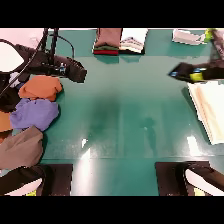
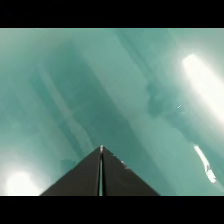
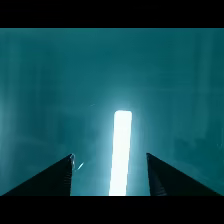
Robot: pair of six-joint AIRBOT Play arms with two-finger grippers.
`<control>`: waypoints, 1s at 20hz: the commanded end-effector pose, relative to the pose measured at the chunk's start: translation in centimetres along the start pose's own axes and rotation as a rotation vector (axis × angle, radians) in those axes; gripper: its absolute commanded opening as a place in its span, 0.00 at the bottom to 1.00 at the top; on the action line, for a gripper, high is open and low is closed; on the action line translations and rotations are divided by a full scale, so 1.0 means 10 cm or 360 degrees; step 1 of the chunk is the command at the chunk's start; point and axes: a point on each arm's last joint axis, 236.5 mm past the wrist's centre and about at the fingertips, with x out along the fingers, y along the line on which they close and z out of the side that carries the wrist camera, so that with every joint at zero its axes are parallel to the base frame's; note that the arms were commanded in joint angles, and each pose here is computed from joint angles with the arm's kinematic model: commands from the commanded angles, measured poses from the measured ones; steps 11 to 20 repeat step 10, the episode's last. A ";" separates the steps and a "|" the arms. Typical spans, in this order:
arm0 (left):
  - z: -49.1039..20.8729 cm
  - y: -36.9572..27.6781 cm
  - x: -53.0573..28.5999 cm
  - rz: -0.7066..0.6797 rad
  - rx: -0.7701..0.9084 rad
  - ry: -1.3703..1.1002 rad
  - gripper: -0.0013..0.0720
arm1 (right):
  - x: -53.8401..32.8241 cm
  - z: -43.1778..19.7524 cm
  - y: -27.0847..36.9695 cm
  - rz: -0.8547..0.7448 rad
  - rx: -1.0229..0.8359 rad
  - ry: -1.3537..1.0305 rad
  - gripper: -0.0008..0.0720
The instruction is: Fold the shirts.
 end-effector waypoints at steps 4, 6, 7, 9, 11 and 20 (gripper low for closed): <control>0.06 0.02 0.00 0.0014 0.0004 -0.0042 0.05 | 0.55 -0.61 0.94 0.0215 -0.0307 0.0273 0.03; 0.06 0.02 0.00 0.0014 0.0004 -0.0042 0.05 | 0.61 -0.67 0.98 0.0222 -0.0320 0.0306 0.03; 0.06 0.02 0.00 0.0014 0.0004 -0.0042 0.05 | 0.62 -0.68 0.98 0.0222 -0.0320 0.0310 0.03; 0.06 0.02 0.00 0.0014 0.0004 -0.0042 0.05 | 0.61 -0.68 0.98 0.0223 -0.0320 0.0309 0.03; 0.06 0.02 0.00 0.0014 0.0004 -0.0042 0.05 | 0.61 -0.68 0.98 0.0222 -0.0320 0.0313 0.03; 0.06 0.02 0.00 0.0014 0.0004 -0.0042 0.05 | 0.61 -0.68 0.98 0.0222 -0.0320 0.0313 0.03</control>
